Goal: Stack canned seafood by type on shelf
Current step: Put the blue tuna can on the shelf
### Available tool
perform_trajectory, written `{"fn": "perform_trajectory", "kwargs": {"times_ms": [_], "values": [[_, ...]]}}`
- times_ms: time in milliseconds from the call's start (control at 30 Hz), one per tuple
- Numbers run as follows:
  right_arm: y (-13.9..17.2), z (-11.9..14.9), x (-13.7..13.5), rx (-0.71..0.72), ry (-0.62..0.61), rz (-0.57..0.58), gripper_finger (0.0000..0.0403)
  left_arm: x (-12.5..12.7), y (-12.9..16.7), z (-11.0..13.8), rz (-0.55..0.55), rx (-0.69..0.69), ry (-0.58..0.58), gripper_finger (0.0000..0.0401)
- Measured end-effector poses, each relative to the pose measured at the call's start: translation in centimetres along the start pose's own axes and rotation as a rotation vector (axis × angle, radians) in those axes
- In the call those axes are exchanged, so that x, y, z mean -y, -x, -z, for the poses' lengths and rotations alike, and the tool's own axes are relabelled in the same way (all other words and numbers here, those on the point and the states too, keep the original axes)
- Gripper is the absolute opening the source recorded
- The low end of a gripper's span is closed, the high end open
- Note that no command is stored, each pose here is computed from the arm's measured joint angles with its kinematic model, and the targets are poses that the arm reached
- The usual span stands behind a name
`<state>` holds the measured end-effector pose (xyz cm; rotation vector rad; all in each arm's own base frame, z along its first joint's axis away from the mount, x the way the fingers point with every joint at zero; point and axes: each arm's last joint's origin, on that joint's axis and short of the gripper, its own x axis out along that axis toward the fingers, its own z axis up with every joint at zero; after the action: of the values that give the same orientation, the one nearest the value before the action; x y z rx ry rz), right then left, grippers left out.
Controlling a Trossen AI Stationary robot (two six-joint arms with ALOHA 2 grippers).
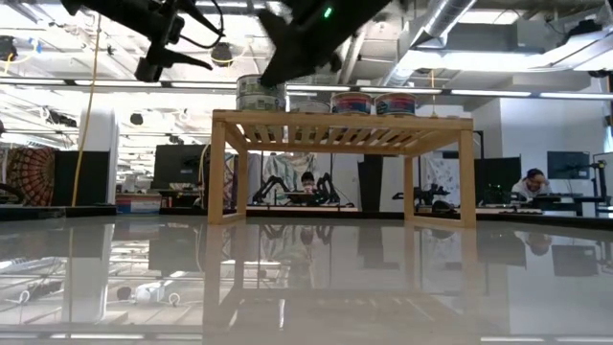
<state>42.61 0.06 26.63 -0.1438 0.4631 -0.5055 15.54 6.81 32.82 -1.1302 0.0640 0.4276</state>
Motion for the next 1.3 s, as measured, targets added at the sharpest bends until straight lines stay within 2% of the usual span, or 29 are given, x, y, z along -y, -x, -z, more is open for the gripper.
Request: {"fn": "perform_trajectory", "kwargs": {"times_ms": [167, 300, 367, 500, 667, 800, 967, 1133, 1300], "values": [[3.6, -0.4, 0.5, -0.113, -0.051, -0.026, 0.0029, -0.1, 0.1, 0.1, -0.021, 0.005, -0.024, 0.0231], [6.1, 0.8, 0.3, -0.279, -0.083, -0.02, 0.0028, -0.3, 0.1, 0.0, -0.055, 0.033, -0.043, 0.0231], [7.1, 2.0, -0.3, -0.374, -0.074, -0.011, 0.0025, -0.4, 0.1, 0.1, -0.072, 0.046, -0.083, 0.0231], [8.4, 5.9, -2.6, -0.429, -0.123, -0.029, 0.0023, -0.4, 0.0, 0.4, -0.117, 0.068, -0.161, 0.0231], [10.7, 9.6, -4.4, -0.424, -0.333, -0.105, 0.0025, -1.1, 0.1, 0.7, -0.221, 0.084, -0.212, 0.0231], [12.0, 11.1, -3.8, -0.425, -0.438, -0.11, 0.0026, -1.6, 0.3, 0.3, -0.363, 0.071, -0.224, 0.0231], [13.5, 12.5, -2.4, -0.408, -0.515, -0.065, 0.0026, -2.6, -0.4, -1.5, -0.611, 0.019, -0.215, 0.0231], [14.5, 14.3, -1.6, -0.411, -0.62, -0.038, 0.0026, -4.5, -1.6, -4.2, -0.828, -0.055, -0.227, 0.0231], [14.8, 15.6, -1.6, -0.392, -0.693, -0.031, 0.0026, -7.3, -1.9, -6.7, -1.004, -0.085, -0.146, 0.0231]]}}
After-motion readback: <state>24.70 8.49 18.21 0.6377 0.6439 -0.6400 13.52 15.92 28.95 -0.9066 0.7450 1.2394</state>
